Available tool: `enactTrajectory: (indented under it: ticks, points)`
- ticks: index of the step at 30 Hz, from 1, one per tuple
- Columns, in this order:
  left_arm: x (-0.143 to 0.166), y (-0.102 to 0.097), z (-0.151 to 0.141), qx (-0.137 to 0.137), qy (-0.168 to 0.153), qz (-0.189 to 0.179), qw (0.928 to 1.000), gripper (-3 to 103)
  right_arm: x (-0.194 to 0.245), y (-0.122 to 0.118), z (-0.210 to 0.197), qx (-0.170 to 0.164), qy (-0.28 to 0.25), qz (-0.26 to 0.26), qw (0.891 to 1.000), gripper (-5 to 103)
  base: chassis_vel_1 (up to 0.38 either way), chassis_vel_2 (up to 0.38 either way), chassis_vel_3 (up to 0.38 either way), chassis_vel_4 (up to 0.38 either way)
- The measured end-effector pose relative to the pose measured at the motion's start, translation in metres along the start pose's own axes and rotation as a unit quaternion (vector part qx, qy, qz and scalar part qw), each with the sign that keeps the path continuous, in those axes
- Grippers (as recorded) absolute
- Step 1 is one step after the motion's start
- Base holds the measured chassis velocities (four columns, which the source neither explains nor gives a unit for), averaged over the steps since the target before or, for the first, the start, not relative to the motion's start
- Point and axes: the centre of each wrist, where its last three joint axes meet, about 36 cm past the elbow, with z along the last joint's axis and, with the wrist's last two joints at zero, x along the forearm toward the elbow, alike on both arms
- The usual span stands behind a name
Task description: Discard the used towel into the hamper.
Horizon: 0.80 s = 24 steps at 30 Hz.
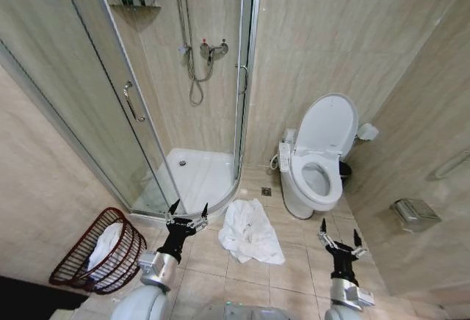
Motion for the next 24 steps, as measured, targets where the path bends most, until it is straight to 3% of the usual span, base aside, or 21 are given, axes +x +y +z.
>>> enactTrajectory:
  ticks: [6,24]
  points:
    - [0.0000,0.0000,0.0000,0.000,0.000,0.000,1.0000,100,0.0016,-0.0029,0.0028,0.008,-0.012,-0.038,0.999,100,0.000,0.000,0.000,0.000]
    - [0.0000,0.0000,0.0000,0.000,0.000,0.000,1.0000,100,-0.0046,-0.0045,0.0032,0.020,-0.027,-0.047,0.998,100,0.000,0.000,0.000,0.000]
